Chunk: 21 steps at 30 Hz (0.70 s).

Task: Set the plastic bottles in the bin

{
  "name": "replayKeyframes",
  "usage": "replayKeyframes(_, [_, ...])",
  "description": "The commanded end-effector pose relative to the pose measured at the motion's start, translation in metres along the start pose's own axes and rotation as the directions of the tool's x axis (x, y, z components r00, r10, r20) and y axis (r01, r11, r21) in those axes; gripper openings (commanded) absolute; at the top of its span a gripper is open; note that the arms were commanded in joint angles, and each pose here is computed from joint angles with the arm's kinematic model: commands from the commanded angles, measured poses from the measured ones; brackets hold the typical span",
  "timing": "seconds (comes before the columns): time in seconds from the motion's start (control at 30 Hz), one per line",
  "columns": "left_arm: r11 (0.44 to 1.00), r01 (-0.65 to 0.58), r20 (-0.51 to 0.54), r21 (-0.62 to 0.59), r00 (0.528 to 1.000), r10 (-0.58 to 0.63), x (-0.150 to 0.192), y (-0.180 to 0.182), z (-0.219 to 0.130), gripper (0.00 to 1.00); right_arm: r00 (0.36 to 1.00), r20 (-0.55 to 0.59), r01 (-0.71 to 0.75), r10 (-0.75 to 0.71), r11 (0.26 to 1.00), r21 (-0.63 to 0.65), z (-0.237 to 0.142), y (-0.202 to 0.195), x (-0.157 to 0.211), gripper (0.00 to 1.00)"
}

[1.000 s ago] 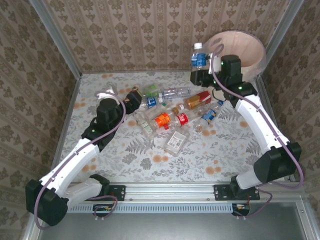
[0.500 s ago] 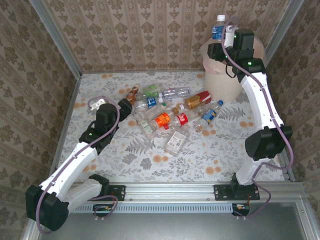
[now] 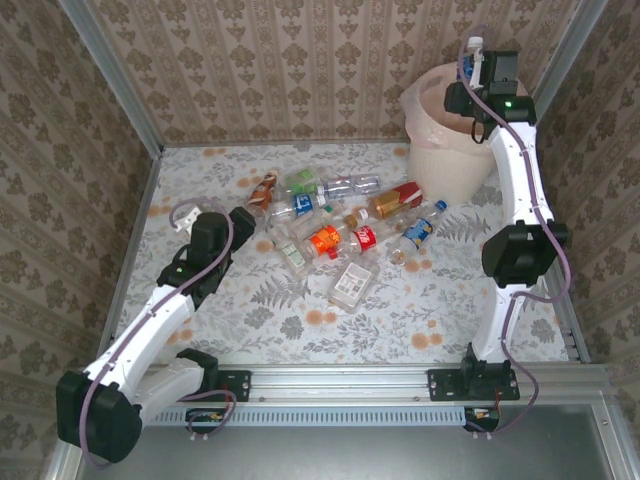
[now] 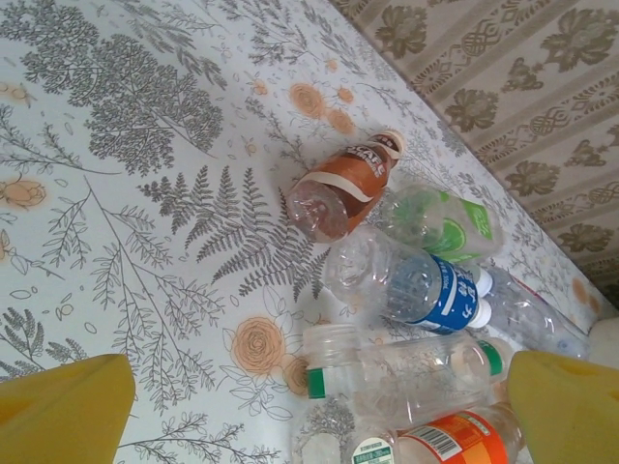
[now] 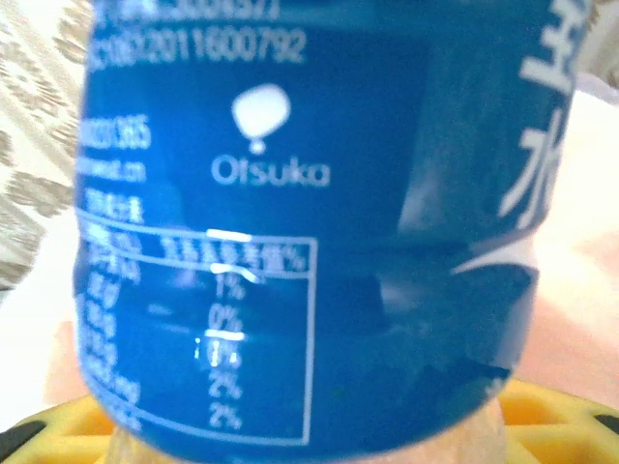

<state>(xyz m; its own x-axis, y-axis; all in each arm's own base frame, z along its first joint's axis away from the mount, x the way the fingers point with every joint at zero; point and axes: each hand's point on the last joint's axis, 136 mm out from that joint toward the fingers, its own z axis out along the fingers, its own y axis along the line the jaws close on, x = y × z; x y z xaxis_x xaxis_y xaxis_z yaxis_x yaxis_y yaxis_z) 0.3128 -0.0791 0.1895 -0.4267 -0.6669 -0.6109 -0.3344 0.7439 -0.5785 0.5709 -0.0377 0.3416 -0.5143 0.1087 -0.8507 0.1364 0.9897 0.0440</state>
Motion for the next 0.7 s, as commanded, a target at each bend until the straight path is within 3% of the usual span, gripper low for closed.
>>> replayKeyframes(0.0, [0.999, 0.030, -0.013, -0.022, 0.999, -0.030, 0.003, 0.008, 0.002, 1.00, 0.999, -0.037, 0.026, -0.023, 0.996, 0.084, 0.005, -0.017, 0.006, 0.52])
replayKeyframes(0.27, [0.999, 0.025, -0.058, -0.036, 0.998, -0.027, 0.011, 0.008, 0.013, 1.00, 0.995, -0.103, 0.025, -0.018, 0.998, 0.063, 0.025, -0.015, 0.025, 0.62])
replayKeyframes(0.67, [0.999, 0.016, -0.124, -0.037, 0.992, -0.020, 0.023, 0.002, 0.027, 1.00, 0.998, -0.059, 0.016, -0.014, 0.999, 0.031, -0.004, -0.011, 0.008, 0.76])
